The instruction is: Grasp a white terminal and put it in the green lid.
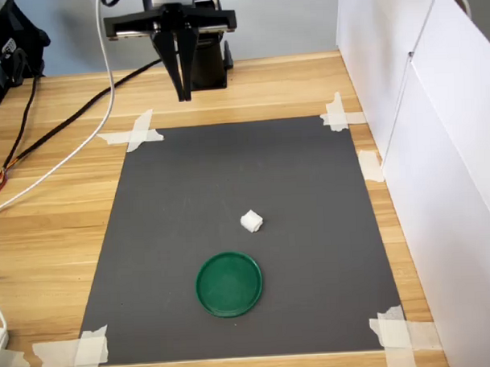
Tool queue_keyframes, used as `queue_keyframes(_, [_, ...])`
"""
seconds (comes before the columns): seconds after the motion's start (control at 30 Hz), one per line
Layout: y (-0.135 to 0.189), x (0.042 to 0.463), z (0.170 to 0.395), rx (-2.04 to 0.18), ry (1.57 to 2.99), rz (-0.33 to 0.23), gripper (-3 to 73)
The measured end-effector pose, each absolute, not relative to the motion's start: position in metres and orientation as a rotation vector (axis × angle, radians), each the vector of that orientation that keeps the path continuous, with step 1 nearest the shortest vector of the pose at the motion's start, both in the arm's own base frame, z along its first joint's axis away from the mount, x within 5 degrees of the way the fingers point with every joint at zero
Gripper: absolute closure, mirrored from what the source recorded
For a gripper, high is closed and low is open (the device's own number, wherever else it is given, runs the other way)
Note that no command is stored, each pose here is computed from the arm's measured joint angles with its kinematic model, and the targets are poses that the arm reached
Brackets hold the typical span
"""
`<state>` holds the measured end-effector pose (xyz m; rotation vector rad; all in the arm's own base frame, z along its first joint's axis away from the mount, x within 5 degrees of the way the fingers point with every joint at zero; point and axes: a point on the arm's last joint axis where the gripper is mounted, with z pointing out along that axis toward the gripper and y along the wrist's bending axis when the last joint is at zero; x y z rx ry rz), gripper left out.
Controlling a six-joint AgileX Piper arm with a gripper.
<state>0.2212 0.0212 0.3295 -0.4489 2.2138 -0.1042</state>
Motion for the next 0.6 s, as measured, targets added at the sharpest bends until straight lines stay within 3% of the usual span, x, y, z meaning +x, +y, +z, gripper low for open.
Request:
queue_keyframes(0.2, [0.024, 0.243, 0.33, -0.695, 2.248, -0.181, 71.6])
queue_keyframes(0.47, [0.031, 0.262, 0.313, -0.986, 2.341, -0.144, 71.6])
queue_keyframes(0.6, [0.033, 0.269, 0.304, -1.153, 2.311, -0.157, 71.6])
